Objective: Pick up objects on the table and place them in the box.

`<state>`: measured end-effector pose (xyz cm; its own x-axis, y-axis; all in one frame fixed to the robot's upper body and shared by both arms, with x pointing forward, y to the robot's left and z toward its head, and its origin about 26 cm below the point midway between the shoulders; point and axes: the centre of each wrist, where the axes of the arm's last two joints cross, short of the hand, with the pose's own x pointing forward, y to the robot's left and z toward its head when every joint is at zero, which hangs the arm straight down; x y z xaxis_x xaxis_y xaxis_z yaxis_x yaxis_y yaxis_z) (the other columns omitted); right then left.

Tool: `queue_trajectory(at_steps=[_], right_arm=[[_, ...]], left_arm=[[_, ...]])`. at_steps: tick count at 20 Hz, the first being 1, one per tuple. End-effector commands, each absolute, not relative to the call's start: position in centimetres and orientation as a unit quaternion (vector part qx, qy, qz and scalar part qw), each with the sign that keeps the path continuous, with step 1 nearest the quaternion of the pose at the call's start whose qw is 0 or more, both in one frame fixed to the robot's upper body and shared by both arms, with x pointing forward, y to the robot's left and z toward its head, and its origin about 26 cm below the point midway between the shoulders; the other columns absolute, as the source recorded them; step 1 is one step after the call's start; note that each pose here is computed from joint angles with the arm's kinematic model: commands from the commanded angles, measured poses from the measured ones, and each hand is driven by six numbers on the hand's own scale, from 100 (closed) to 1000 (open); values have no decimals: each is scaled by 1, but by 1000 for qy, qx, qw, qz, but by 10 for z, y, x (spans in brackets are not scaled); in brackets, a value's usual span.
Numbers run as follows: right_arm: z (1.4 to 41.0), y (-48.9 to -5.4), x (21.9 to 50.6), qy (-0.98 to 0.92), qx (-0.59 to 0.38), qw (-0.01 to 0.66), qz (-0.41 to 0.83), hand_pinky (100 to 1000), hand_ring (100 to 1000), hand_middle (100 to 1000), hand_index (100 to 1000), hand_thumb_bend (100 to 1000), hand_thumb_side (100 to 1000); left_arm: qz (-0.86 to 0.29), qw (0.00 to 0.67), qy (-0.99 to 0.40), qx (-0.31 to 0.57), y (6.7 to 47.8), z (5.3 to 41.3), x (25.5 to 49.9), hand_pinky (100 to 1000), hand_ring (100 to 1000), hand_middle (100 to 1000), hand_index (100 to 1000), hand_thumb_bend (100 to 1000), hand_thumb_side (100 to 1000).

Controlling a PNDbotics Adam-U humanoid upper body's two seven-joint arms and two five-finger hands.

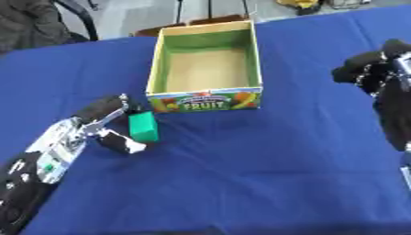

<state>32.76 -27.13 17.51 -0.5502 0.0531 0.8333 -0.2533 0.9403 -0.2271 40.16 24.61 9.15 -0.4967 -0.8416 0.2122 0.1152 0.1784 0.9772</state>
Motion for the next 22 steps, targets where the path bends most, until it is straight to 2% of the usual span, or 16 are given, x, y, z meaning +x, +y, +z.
queue_trajectory(at_steps=[1,9,14,22], right_arm=[[183,-272,328,-870,52,460,170,716,659,544,621,100,939],[183,-274,328,-870,49,461,169,716,659,544,621,100,940],[183,-274,328,-870,49,461,169,716,659,544,621,100,939],[185,-270,328,-869,57,458,178,717,659,544,620,100,943]], left_arm=[[-581,409,-639,295,258,96,401,261,190,170,294,491,227],[-631,343,-637,279,278,150,385,269,191,169,294,471,261],[-633,328,-642,281,286,192,378,270,188,167,293,462,249],[-535,350,-710,295,280,245,402,271,186,166,292,455,216]])
